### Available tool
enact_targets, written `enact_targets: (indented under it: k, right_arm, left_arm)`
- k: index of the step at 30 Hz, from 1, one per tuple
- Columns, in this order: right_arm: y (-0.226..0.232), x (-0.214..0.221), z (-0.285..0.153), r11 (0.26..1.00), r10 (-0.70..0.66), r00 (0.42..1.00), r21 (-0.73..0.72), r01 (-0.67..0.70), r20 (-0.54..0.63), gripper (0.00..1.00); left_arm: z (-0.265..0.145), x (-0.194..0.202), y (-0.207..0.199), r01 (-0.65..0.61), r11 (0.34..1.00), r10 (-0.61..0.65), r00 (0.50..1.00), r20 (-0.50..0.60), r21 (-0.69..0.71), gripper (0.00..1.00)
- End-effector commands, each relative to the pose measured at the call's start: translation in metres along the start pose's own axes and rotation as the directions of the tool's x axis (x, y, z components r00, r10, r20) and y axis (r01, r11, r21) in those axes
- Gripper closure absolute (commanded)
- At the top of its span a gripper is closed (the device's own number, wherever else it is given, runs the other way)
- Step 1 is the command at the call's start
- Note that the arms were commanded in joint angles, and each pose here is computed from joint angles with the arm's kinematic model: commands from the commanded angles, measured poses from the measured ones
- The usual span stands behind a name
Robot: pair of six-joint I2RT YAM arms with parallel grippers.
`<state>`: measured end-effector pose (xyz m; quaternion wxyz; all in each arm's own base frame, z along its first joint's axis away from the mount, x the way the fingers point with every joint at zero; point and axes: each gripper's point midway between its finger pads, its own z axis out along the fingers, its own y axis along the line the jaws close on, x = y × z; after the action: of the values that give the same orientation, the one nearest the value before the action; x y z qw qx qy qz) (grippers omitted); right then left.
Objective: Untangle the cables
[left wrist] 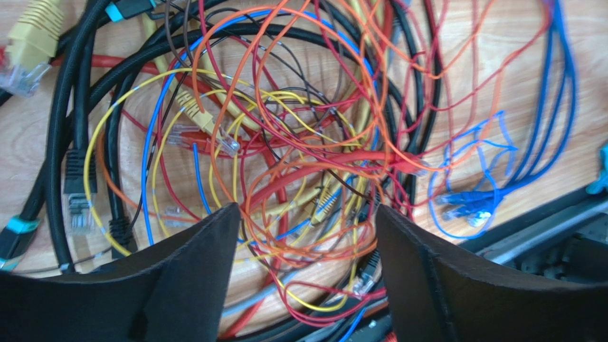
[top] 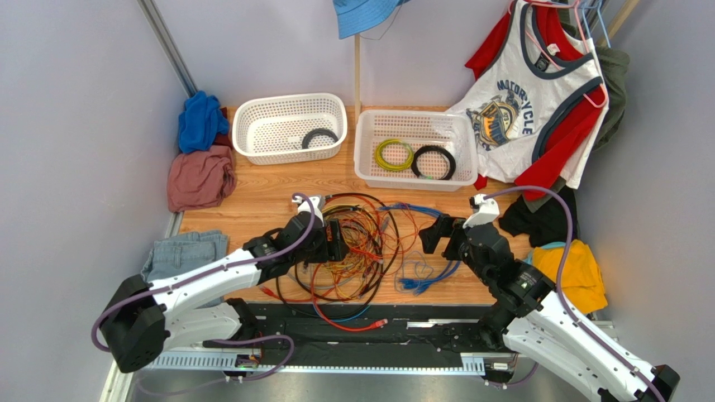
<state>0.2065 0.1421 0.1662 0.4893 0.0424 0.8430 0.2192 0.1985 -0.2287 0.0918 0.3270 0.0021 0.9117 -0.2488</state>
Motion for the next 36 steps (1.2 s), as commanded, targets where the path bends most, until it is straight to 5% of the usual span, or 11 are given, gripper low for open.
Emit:
enact_targets:
  k: [1, 4, 11, 20, 24, 25, 27, 28, 30, 32, 36]
  right_arm:
    - [0.005, -0.005, -0.001, 1.000, 0.011, 1.000, -0.024, -0.010, 0.023, 0.02]
    - [0.004, -0.006, -0.002, 1.000, 0.011, 1.000, -0.020, -0.010, 0.026, 0.02]
    - [0.003, -0.005, -0.003, 1.000, 0.016, 1.000, -0.022, -0.015, 0.026, 0.02]
    - [0.022, -0.008, -0.003, 0.994, 0.002, 1.000, -0.107, -0.001, 0.014, 0.00]
    - [0.034, -0.003, 0.001, 0.990, 0.005, 0.999, -0.141, -0.009, -0.033, 0.00]
    - [0.031, 0.000, 0.004, 0.993, 0.013, 0.999, -0.120, -0.019, -0.045, 0.00]
    - [0.030, 0.003, 0.007, 0.993, 0.021, 0.999, -0.114, -0.026, -0.043, 0.00]
    - [0.026, 0.004, 0.008, 0.995, 0.025, 0.999, -0.100, -0.029, -0.037, 0.00]
    - [0.027, 0.005, 0.007, 0.994, 0.000, 0.999, -0.109, -0.005, -0.046, 0.00]
    - [0.034, 0.007, 0.001, 0.989, -0.031, 0.997, -0.148, 0.020, -0.074, 0.00]
    - [0.032, 0.004, -0.002, 0.988, -0.065, 0.995, -0.143, 0.054, -0.075, 0.00]
  left_arm:
    - [0.017, -0.007, -0.010, 0.006, 1.000, -0.007, 1.000, 0.014, 0.016, 0.24]
    - [0.025, -0.008, -0.008, -0.020, 1.000, 0.020, 1.000, 0.008, -0.013, 0.41]
    - [0.005, -0.035, -0.009, -0.077, 0.996, 0.080, 0.993, 0.088, -0.041, 1.00]
    - [-0.145, -0.151, -0.063, -0.186, 0.978, 0.123, 0.879, 0.460, 0.094, 1.00]
    - [-0.189, -0.182, -0.085, -0.261, 0.960, 0.175, 0.845, 0.505, 0.103, 1.00]
    - [-0.196, -0.188, -0.093, -0.279, 0.954, 0.186, 0.841, 0.508, 0.113, 0.96]
    - [-0.167, -0.173, -0.091, -0.296, 0.952, 0.244, 0.886, 0.395, 0.076, 0.68]
    - [-0.151, -0.163, -0.087, -0.285, 0.957, 0.249, 0.906, 0.343, 0.058, 0.26]
    - [-0.106, -0.130, -0.072, -0.254, 0.967, 0.245, 0.948, 0.205, 0.019, 0.24]
    - [-0.087, -0.116, -0.076, -0.222, 0.972, 0.204, 0.960, 0.192, 0.074, 0.22]
    - [-0.057, -0.082, -0.059, -0.182, 0.979, 0.167, 0.975, 0.147, 0.090, 0.01]
